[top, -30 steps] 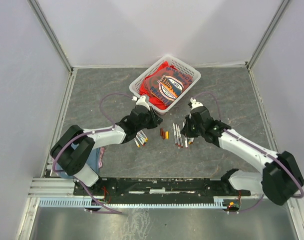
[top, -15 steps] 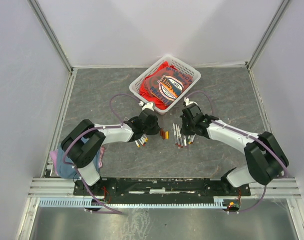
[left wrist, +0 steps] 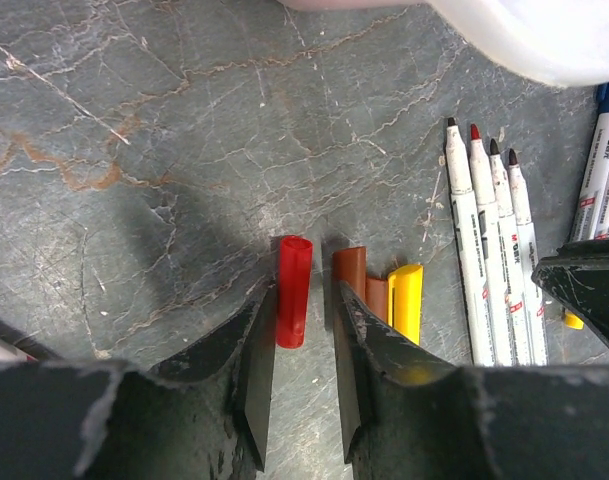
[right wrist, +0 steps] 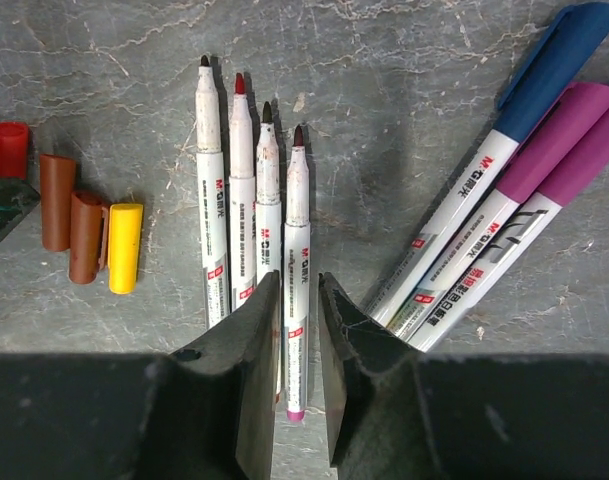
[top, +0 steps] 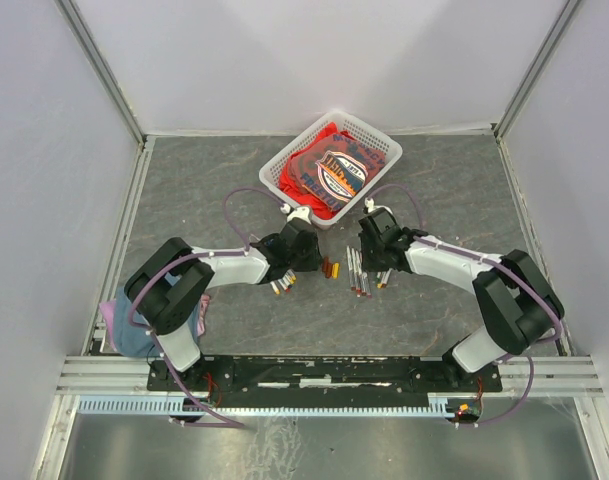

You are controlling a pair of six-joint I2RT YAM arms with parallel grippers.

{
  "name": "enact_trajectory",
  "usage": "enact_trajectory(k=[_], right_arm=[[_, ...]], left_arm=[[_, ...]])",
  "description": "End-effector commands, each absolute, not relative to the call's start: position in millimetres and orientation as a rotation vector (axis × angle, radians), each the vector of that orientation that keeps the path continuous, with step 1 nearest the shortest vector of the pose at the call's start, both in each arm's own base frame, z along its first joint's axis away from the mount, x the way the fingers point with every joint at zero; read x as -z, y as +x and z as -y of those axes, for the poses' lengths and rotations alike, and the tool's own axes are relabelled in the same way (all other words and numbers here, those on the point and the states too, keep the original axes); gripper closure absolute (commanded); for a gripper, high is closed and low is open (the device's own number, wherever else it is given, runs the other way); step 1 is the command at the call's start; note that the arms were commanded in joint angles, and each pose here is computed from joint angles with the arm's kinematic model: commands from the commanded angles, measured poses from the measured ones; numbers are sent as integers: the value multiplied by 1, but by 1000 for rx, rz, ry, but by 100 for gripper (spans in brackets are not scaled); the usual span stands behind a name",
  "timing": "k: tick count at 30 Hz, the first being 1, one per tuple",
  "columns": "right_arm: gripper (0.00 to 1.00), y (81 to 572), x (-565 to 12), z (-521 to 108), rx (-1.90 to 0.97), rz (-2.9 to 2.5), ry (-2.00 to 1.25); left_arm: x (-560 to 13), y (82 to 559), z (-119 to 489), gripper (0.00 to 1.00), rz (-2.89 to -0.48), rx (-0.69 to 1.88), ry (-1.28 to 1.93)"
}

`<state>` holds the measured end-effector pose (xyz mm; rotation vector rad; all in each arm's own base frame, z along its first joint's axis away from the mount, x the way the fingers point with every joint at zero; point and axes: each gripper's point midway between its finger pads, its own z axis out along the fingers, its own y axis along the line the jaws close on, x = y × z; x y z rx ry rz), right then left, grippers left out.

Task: Open the pen caps

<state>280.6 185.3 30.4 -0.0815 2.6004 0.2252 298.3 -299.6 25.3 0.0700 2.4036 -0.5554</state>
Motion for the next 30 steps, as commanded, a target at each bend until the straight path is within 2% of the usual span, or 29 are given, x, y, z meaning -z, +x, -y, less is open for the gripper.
enact_trajectory(k=[1,10,15,23,30], right_arm=[[72,301,-46,-194,-243,-2529,-66],[72,300,-75,-182,-222,-2464,-22],[69,295,-88,-160,-120,-2444,78],[66,291,-76,-119,-9,-2456,290],[66,293,-61,-111,30,-2497,340]], left_arm=[[-39,308,309,64,-2348,563,99],[-54,310,311,63,-2318,584,91],[-67,311,312,62,-2293,601,84],[-86,314,311,57,-2249,614,69],[-97,313,311,54,-2222,630,66]])
